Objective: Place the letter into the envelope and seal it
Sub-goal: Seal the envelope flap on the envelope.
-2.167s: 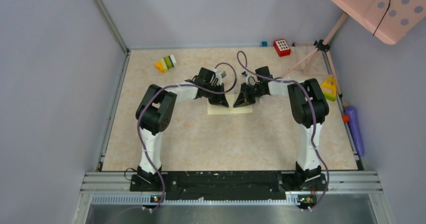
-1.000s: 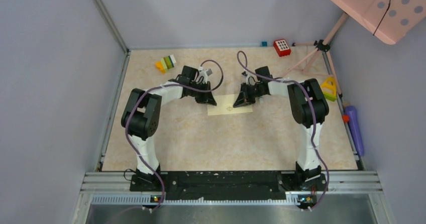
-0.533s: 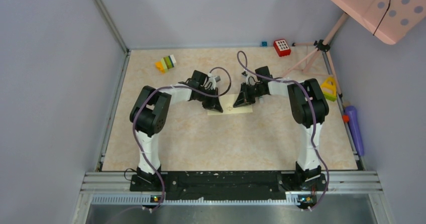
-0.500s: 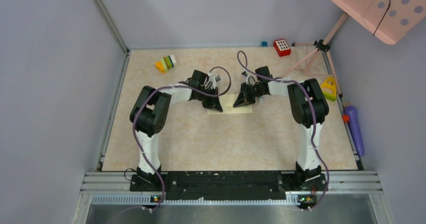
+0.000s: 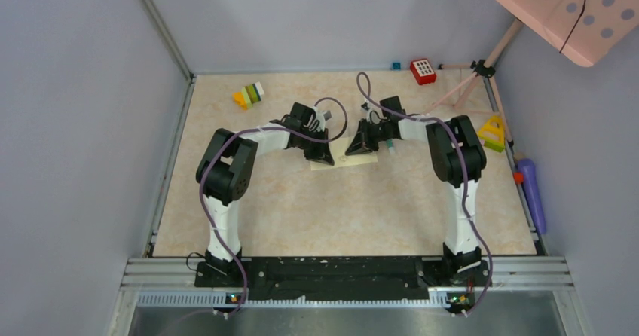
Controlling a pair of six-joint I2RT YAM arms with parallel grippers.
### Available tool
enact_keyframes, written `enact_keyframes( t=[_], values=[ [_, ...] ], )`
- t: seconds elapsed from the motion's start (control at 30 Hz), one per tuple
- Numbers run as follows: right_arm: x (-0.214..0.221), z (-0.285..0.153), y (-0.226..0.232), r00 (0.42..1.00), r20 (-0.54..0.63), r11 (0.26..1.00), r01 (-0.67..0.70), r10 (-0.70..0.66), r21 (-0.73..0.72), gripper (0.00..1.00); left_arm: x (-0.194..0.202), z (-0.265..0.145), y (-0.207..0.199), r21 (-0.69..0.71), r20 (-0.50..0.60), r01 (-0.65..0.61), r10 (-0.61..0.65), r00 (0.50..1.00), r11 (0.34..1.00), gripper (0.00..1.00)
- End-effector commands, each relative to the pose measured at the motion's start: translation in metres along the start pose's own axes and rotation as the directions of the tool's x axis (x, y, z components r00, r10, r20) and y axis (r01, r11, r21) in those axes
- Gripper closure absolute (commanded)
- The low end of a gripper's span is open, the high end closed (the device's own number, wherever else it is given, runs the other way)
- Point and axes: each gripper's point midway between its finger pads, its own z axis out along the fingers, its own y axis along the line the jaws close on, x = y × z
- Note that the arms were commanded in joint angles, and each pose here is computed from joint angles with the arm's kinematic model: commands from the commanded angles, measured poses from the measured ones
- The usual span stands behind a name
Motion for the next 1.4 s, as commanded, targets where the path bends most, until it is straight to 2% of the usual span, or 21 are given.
enact_keyframes(
  t=[0.0,0.33,0.77,1.0,1.37],
  values=[
    [-0.01,0.023,-0.001,1.0,0.025,1.0,0.003,-0.003,0.009,1.0,0.009,0.016,0.033,-0.125,-0.019,-0.01,0.008,1.0,0.992,1.0],
    [-0.007,0.041,0.013,1.0,0.016,0.998,-0.02,0.021,-0.054,1.0,0.013,0.019,0.034,-0.129,-0.031,-0.014,0.01,0.999,0.991,1.0],
    [-0.031,0.038,0.011,0.993,0.113,0.998,-0.023,0.029,-0.052,1.0,0.016,0.018,0.035,-0.134,-0.029,-0.013,0.009,1.0,0.991,1.0],
    [-0.05,0.026,0.019,0.984,0.171,0.994,-0.026,0.043,-0.102,1.0,0.018,0.018,0.035,-0.133,-0.031,-0.008,0.004,1.0,0.991,1.0],
    [-0.018,0.038,0.024,0.996,0.091,0.992,0.008,0.004,-0.129,1.0,0.018,0.019,0.034,-0.129,-0.03,0.001,-0.005,1.0,0.992,1.0]
  ],
)
